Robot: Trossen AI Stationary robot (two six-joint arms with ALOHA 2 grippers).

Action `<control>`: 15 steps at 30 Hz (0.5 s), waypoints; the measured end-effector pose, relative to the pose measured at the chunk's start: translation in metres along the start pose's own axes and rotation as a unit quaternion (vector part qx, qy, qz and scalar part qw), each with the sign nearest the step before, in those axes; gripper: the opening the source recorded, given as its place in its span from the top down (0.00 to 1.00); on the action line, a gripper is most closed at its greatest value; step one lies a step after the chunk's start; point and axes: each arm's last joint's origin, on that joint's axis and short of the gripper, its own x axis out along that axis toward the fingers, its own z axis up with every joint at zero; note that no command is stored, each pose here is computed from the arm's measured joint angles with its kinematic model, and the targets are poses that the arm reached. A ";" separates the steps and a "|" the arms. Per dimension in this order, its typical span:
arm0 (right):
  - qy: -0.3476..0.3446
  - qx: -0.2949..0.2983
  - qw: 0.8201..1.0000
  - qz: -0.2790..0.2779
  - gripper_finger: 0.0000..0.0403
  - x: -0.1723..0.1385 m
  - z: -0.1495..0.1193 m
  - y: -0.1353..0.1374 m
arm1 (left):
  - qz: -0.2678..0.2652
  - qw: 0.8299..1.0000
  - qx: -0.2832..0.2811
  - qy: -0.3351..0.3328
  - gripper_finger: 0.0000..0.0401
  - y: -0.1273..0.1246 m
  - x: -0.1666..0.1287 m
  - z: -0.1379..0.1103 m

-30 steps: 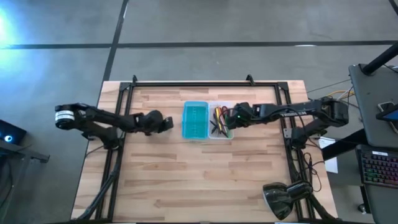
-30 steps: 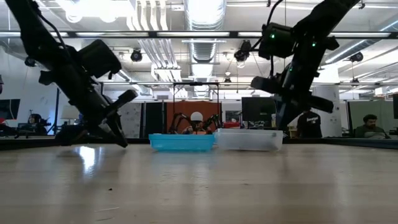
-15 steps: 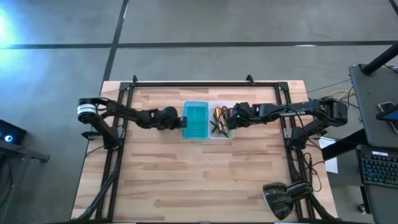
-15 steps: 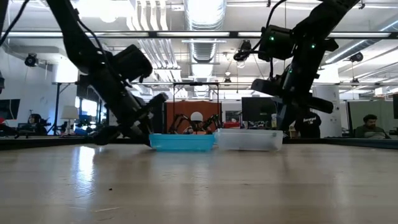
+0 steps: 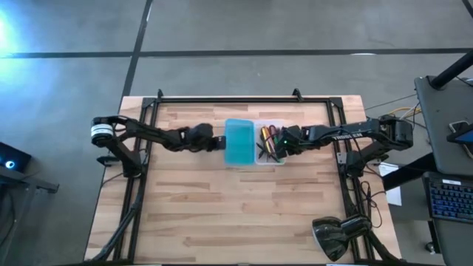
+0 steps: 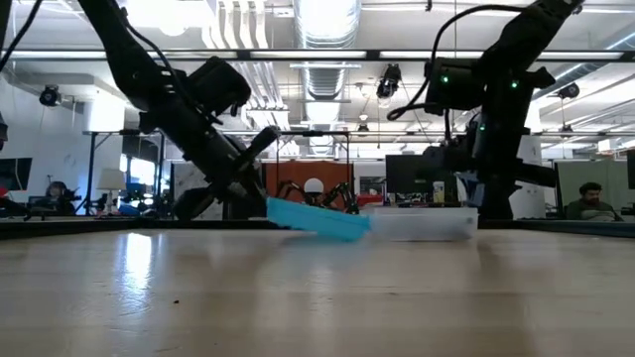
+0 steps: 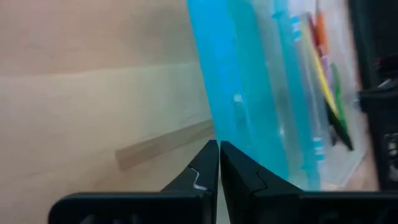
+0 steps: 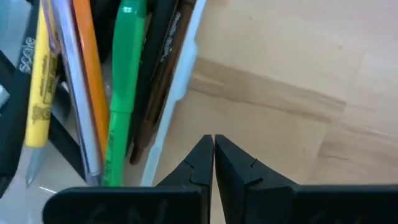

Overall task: Pick & place school supplies into a supply box
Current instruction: Close the supply box

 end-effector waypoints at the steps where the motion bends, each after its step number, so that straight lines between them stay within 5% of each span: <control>1: 0.001 0.000 1.000 -0.001 0.98 0.001 -0.001 -0.001 | -0.006 1.000 -0.002 -0.004 1.00 -0.001 -0.001 0.001; 15: 0.001 -0.016 1.000 -0.004 0.98 0.001 -0.001 -0.002 | -0.120 0.991 0.024 -0.049 1.00 -0.054 -0.006 0.025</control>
